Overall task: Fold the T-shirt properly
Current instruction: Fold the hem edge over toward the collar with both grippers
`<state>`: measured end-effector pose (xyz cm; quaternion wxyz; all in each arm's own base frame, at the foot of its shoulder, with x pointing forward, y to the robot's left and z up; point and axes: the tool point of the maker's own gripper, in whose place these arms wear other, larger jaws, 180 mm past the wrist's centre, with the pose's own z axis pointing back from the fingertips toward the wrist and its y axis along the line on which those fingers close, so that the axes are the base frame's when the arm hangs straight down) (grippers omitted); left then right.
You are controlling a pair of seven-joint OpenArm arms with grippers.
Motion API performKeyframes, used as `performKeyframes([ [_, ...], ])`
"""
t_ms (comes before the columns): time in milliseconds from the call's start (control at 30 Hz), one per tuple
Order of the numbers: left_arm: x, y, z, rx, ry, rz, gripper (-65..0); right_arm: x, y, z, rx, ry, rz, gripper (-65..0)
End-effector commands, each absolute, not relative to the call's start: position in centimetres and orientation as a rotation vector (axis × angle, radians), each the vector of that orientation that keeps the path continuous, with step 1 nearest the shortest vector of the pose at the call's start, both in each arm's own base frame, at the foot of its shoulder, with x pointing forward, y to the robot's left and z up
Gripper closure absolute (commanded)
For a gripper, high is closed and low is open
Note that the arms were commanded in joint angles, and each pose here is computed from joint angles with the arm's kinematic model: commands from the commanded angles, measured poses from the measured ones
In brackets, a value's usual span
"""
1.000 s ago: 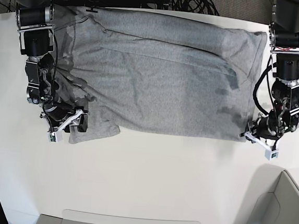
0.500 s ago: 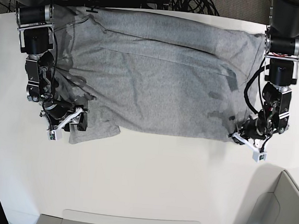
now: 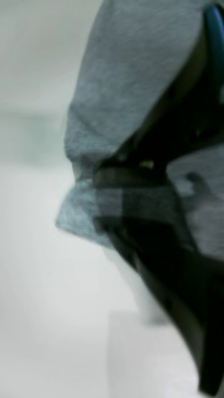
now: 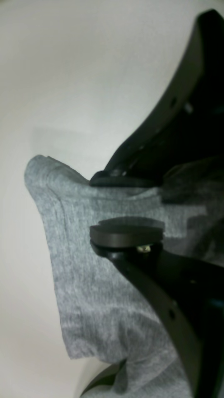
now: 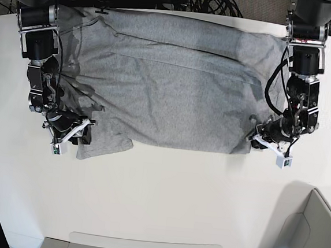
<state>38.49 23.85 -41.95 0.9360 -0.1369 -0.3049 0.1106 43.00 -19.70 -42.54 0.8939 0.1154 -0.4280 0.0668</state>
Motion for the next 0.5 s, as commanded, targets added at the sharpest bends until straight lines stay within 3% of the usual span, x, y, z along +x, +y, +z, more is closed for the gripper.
performKeyframes([
  [0,40.4,25.4,-38.9,-0.257,-0.712,0.224,-24.4,41.7,-20.5,-44.1,0.204,-0.790,0.157,-18.7],
  [233,41.1,27.6,-37.3,-0.219,-0.767,0.240,-25.4,41.7,-20.3,-44.1,0.203,-0.788,0.162,-18.7],
  [467,41.0,29.1,-41.4,-0.168,-0.723,0.285,-25.3,42.0,-19.9,-43.5,0.209,-0.805,0.177,-18.7],
])
